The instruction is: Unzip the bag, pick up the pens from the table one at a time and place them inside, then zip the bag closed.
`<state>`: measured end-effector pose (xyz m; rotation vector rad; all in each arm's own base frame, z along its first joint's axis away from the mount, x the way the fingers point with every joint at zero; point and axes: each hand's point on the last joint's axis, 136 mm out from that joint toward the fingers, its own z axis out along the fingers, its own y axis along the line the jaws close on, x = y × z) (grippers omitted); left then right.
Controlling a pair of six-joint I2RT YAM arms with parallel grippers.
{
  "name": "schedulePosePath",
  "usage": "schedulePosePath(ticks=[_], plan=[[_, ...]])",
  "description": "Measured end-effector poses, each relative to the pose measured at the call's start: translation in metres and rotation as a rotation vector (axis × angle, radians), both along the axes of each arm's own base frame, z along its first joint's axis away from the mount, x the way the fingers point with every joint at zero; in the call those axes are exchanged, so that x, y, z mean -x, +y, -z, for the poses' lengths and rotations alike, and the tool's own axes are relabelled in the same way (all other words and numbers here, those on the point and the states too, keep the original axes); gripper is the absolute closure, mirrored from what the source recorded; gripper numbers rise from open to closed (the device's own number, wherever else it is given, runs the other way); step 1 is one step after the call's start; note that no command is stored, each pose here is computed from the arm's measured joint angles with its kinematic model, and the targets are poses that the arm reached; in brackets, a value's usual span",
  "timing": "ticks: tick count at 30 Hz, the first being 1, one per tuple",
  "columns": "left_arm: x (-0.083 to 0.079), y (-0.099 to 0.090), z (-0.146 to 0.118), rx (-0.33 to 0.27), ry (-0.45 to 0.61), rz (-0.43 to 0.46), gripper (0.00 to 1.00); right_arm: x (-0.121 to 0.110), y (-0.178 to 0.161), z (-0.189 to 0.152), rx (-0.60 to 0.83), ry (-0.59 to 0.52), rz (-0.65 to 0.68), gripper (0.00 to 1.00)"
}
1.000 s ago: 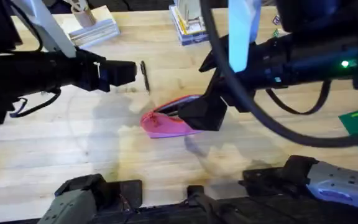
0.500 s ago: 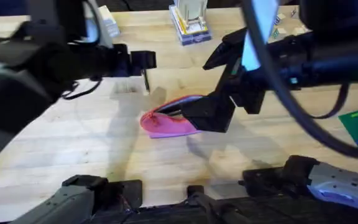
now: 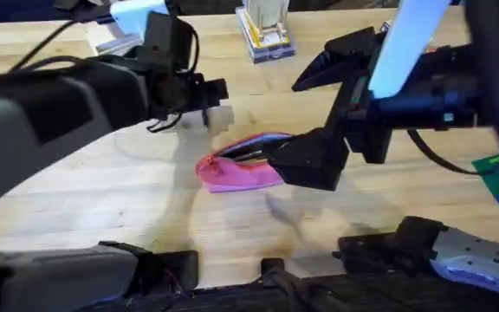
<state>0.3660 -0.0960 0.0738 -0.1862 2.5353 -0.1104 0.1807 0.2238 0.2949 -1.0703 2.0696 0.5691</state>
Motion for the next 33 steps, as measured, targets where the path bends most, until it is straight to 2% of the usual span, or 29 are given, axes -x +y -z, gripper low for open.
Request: schedulePosePath(ticks=[3, 9, 23, 24, 25, 30, 31, 33], plan=[[-0.004, -0.003, 0.013, -0.03, 0.005, -0.015, 0.005, 0.0, 0.0, 0.0, 0.0, 0.0, 0.0, 0.003], [-0.002, -0.014, 0.037, -0.075, 0.039, 0.002, 0.005, 0.0, 0.0, 0.0, 0.0, 0.0, 0.0, 0.003], [-0.005, -0.018, 0.037, -0.079, 0.035, 0.005, 0.01, 0.0, 0.0, 0.0, -0.001, 0.002, 0.002, 0.004], [-0.005, -0.018, 0.037, -0.078, 0.035, 0.004, 0.039, 0.0, 0.0, 0.0, -0.001, 0.002, 0.002, 0.004], [-0.005, -0.018, 0.037, -0.079, 0.034, 0.002, 0.117, 0.0, 0.0, 0.0, -0.001, 0.002, 0.002, 0.004], [-0.007, -0.019, 0.037, -0.072, 0.027, -0.002, 0.876, 0.0, 0.0, 0.0, -0.001, 0.002, 0.002, 0.004], [-0.009, -0.02, 0.035, -0.07, 0.02, 0.0, 0.935, 0.0, 0.0, 0.0, -0.001, 0.002, 0.002, 0.004], [-0.009, -0.021, 0.034, -0.069, 0.018, 0.0, 0.951, 0.0, 0.0, 0.0, -0.001, 0.002, 0.002, 0.004]])
